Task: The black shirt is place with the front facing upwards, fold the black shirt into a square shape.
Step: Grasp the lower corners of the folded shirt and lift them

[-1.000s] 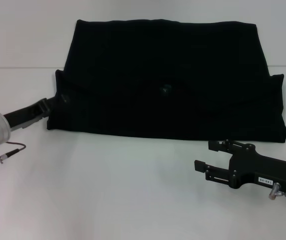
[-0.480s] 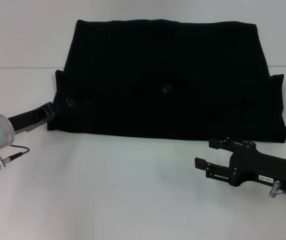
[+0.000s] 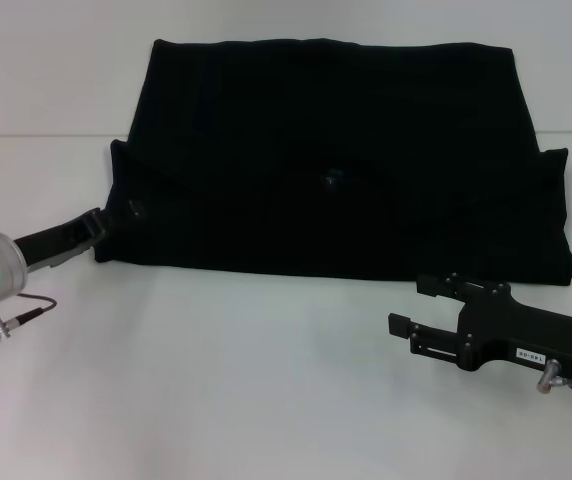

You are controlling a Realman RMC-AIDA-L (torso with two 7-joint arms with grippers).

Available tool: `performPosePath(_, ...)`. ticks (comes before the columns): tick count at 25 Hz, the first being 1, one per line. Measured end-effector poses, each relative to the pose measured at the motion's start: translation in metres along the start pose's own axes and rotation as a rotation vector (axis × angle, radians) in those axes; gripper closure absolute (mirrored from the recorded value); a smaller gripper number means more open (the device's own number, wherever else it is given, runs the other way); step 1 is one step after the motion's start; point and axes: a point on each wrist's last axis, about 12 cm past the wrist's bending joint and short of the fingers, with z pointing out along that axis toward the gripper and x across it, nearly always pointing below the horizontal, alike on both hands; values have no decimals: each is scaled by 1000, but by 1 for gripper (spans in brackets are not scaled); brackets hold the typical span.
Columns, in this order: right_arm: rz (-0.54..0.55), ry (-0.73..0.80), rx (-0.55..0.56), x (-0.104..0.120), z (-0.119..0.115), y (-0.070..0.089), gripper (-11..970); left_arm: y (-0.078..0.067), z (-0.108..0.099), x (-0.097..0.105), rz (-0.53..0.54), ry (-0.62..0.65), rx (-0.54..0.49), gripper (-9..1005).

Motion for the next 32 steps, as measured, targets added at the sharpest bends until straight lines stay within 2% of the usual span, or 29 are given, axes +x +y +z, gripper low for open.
performPosePath(8, -1, 2, -7, 0, 1, 1, 182, 0, 2, 0, 5, -2, -12, 123)
performPosePath(19, 8, 2, -12, 2, 2, 3, 182, -13, 11, 1, 34, 28, 19, 122)
performPosePath(32, 8, 1, -12, 1, 2, 3, 183, -11, 9, -1, 12, 28, 9, 123)
